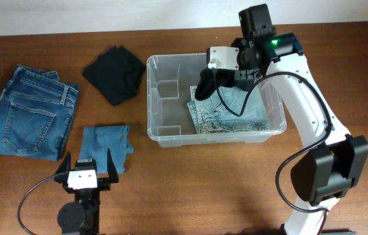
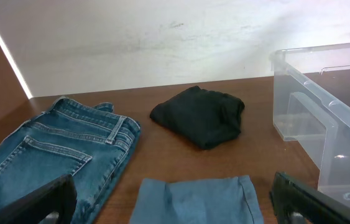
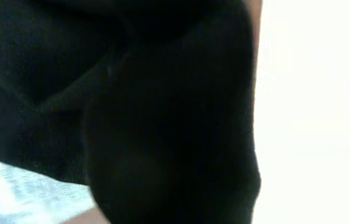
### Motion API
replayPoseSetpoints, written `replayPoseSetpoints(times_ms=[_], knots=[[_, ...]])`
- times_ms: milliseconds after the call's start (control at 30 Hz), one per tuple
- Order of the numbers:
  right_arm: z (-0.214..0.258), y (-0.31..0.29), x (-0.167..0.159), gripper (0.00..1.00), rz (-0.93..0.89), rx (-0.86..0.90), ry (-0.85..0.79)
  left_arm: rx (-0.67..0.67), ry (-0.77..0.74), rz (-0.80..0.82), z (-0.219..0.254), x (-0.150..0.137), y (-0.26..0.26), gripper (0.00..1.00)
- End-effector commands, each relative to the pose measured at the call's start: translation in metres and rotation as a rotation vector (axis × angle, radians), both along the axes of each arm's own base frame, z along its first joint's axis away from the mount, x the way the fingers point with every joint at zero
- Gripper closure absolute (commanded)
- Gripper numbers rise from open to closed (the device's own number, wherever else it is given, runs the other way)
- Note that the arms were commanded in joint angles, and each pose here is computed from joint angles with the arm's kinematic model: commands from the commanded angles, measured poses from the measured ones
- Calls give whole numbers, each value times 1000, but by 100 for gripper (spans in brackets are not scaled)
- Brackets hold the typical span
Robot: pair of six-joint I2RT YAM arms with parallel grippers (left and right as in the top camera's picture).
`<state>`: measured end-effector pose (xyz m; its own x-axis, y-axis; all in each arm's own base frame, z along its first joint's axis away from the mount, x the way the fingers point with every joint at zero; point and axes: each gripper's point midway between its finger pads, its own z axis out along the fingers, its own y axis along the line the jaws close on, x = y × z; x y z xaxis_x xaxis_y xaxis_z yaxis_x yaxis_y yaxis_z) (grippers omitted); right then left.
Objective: Pack container
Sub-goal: 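Lower the black garment into the bin on top of the jeans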
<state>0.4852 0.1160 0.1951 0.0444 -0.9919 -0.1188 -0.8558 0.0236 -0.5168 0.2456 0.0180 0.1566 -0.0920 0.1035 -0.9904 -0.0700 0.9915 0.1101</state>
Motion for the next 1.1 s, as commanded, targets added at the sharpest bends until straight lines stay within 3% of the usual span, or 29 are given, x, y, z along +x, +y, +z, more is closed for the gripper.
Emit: replayPoseSetpoints(times_ms=[0, 133, 833, 900, 1067], knots=[[24, 1, 5, 96, -3, -18, -75, 8, 3, -10, -2, 0, -1, 0], [22, 0, 1, 96, -4, -25, -58, 8, 3, -10, -2, 0, -1, 0], [-17, -18, -85, 96, -119, -47, 338, 8, 4, -10, -2, 0, -1, 0], [-18, -16, -91, 88, -122, -32, 366, 8, 3, -10, -2, 0, -1, 0], [-19, -15, -95, 54, -151, -16, 389, 8, 3, -10, -2, 0, -1, 1]])
